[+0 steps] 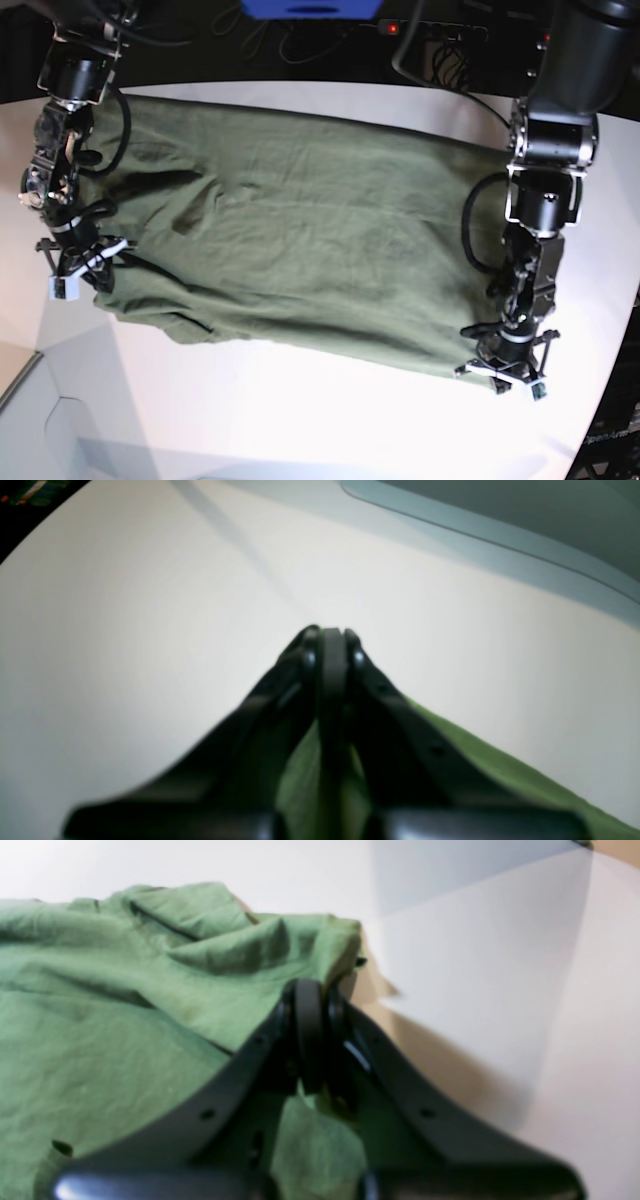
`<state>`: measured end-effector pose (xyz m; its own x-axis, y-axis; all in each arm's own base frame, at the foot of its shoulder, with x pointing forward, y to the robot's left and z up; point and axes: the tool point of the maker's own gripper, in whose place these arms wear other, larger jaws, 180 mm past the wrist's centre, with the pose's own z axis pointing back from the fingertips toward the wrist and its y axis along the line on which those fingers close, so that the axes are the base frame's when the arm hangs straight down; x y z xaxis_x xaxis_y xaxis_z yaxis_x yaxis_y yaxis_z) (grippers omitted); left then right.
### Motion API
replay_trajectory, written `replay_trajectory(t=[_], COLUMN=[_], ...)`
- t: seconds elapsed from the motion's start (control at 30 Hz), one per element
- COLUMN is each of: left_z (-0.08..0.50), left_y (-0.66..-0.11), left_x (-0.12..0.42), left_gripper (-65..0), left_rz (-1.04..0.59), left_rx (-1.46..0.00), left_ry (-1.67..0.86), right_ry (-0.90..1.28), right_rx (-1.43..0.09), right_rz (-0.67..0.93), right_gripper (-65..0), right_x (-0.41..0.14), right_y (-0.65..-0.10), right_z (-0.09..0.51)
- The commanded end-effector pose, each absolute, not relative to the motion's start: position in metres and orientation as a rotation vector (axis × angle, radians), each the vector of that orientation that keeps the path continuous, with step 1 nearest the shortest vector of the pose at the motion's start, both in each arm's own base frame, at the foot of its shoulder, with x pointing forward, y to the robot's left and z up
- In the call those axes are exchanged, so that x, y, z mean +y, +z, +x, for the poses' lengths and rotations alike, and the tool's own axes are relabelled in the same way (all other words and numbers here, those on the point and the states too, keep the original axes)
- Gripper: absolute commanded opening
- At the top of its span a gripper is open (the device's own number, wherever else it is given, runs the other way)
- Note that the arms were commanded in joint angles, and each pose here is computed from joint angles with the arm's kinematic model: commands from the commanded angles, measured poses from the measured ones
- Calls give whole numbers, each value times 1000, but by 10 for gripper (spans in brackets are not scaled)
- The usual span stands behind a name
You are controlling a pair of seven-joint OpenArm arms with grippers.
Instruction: Layout the t-shirt on the table in an organized manner, then fold the t-shirt properly
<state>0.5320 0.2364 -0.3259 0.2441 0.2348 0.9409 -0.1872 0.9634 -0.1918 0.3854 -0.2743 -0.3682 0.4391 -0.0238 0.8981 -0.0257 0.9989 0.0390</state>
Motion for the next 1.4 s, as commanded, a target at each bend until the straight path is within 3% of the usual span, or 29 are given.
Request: replay_trajectory(t=[0.0,0.27,0.37,0.8,1.07,1.37], left_z=[550,544,542,538,511,510], left_y=[-289,-320,-324,-331,-373,-377], left_x=[235,244,246,254,281,277], left_gripper=[-631,-377,-339,-334,-333,-333], left_rz=[-52,-25,-22,-3,60,53], left_rx=[-1386,-1294,-1283,-1269,-1159,-1150], left_ry=[280,314,324,332,354,344], right_ry=[11,12,12,12,12,12], right_rx=[-1184,-1183,-1183,-1183,-1183,-1182], right_rz=[42,41,41,41,41,41], right_gripper=[-645,-645,-645,-645,-645,-645], right_x=[-279,-279,-279,-279,-279,-279], right_y=[-347,-347,-347,-347,-347,-347], right_z=[396,396,396,396,396,395])
